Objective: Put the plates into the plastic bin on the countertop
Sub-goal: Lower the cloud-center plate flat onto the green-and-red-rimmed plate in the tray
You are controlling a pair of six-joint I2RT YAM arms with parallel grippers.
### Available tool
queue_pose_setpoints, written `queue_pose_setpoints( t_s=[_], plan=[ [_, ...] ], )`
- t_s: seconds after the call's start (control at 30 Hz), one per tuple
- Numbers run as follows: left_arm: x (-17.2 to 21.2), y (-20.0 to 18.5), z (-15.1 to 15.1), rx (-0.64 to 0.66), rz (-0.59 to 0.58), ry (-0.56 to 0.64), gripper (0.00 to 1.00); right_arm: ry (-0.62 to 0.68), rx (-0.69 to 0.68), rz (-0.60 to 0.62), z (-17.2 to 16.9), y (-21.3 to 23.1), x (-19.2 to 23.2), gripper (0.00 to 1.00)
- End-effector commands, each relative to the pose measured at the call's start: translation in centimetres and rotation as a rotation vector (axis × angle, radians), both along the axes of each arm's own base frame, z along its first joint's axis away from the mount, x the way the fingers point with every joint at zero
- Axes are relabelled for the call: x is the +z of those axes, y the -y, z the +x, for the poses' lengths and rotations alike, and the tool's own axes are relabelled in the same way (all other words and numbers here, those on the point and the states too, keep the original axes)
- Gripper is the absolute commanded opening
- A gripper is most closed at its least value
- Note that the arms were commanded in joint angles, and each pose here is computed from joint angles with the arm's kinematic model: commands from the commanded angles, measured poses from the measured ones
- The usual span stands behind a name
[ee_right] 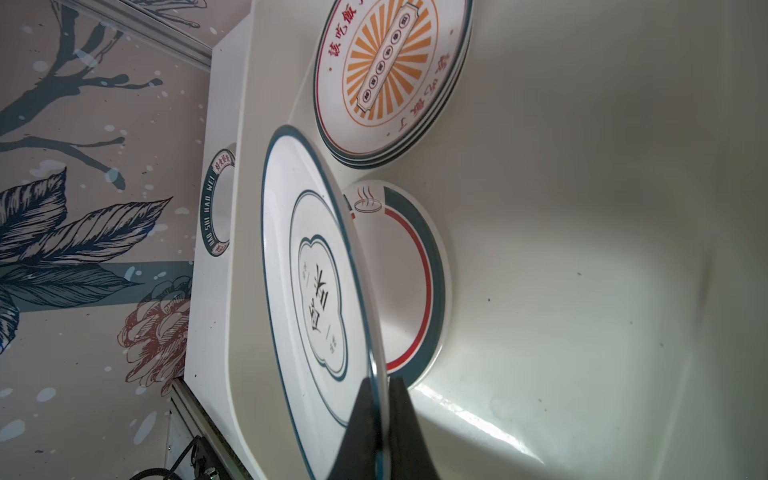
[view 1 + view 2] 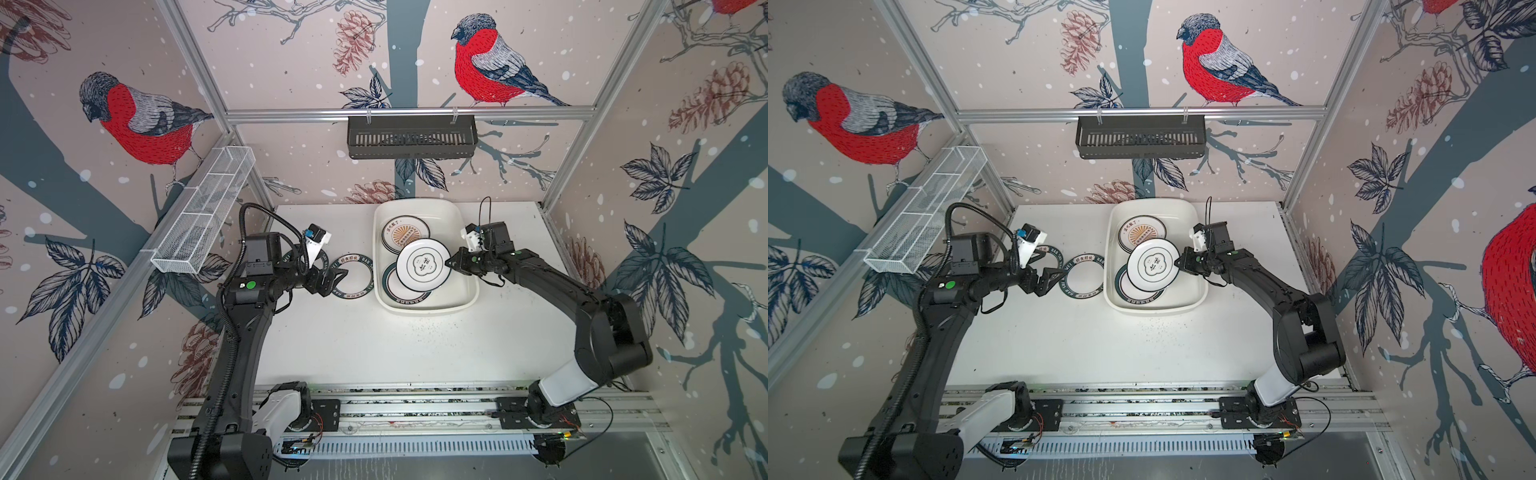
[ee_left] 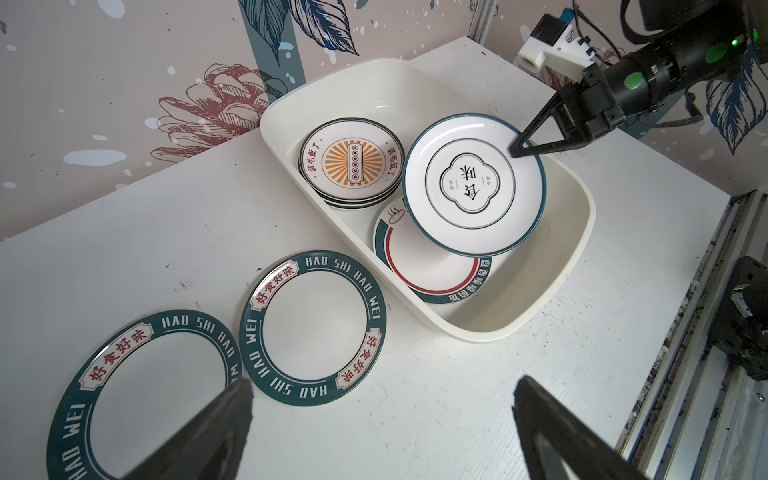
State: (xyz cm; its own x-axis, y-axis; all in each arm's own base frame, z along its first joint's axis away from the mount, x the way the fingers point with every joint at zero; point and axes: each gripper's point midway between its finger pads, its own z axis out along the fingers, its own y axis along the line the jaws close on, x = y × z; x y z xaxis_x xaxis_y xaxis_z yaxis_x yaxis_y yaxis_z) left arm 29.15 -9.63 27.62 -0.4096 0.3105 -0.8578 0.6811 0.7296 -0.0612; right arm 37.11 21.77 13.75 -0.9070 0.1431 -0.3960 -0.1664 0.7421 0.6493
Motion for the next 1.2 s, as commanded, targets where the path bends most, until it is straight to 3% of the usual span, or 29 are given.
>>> queue_pose_setpoints(
  t_s=[0.0, 0.4, 1.17],
  plan=[
    [0.5, 0.6, 0.6, 0.002, -0.021, 0.018, 0.97, 0.030, 0.040, 0.007, 0.7, -0.6, -0.1, 0.02],
    [-0.5, 1.7, 0.5, -0.011, -0.057, 0.000, 0.97, -0.062, 0.070, -0.033, 1.4, -1.5, -4.7, 0.03],
    [-1.3, 1.8, 0.6, -0.015, -0.056, -0.004, 0.97, -0.129, 0.078, -0.081, 1.0, -1.5, -7.9, 0.11]
  ],
)
